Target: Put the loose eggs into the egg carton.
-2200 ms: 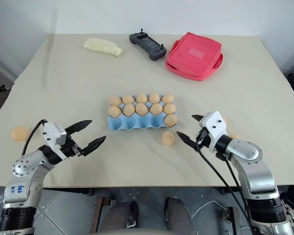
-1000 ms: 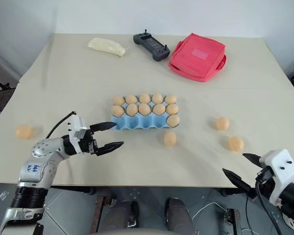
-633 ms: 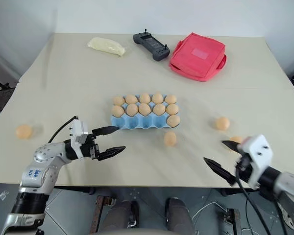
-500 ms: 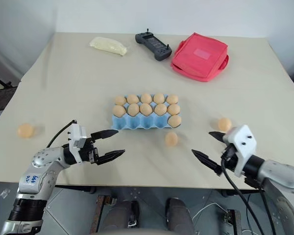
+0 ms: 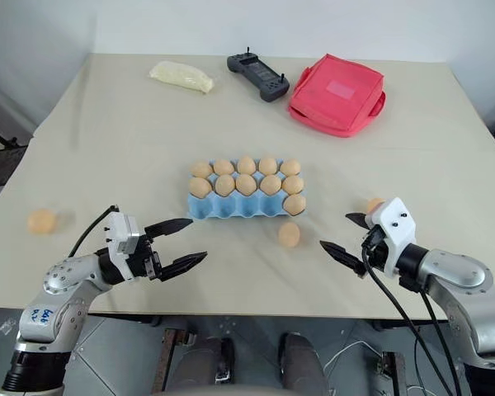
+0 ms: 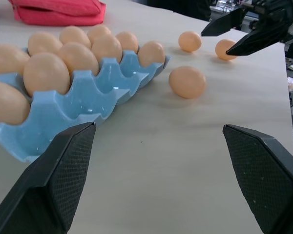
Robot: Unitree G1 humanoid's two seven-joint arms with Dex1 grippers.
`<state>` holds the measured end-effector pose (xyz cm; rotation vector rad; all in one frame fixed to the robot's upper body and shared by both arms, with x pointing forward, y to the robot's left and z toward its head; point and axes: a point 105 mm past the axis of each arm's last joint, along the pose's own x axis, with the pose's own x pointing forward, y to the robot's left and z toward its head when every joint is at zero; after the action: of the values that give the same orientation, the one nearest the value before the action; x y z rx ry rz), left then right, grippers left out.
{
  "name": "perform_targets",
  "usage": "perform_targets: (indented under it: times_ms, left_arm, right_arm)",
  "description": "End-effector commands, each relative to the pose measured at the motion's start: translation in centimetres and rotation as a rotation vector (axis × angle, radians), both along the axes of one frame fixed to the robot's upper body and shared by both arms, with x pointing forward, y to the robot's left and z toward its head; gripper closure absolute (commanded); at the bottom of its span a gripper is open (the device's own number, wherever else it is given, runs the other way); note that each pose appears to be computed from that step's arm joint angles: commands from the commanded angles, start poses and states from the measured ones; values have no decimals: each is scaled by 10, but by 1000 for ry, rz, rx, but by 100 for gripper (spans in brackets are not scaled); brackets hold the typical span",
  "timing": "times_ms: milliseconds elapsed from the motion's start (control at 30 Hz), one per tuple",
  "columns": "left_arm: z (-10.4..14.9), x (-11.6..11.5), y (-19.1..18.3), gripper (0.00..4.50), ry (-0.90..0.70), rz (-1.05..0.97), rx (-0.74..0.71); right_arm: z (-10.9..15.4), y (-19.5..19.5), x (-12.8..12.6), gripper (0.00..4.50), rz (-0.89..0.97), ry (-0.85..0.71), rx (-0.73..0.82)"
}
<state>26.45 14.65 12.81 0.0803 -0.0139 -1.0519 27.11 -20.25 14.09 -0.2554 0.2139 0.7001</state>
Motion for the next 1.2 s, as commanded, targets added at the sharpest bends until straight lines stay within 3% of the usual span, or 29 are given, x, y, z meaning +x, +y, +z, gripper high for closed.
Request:
perform_targets:
  times_ms: [33, 267, 433, 733, 1067, 1200]
  left_arm:
    - [8, -2, -1, 6, -31, -6, -11]
    - [8, 4, -5, 6, -33, -29, -16]
    - [9, 7, -6, 6, -29, -54, -13]
    - [10, 10, -1, 6, -37, -40, -4]
    - [9, 8, 3, 6, -47, -10, -3]
    - [8, 9, 3, 0, -48, -3, -2]
  right_arm:
    - [13, -24, -1, 0, -76, -56, -18]
    - [29, -78, -8, 0, -259, -93, -30]
    - [17, -104, -12, 0, -388, -17, -31]
    - [-9, -110, 0, 0, -507, 110, 71]
    - [-29, -108, 3, 0, -518, 213, 94]
    - [-33, -106, 1, 91, -525, 242, 97]
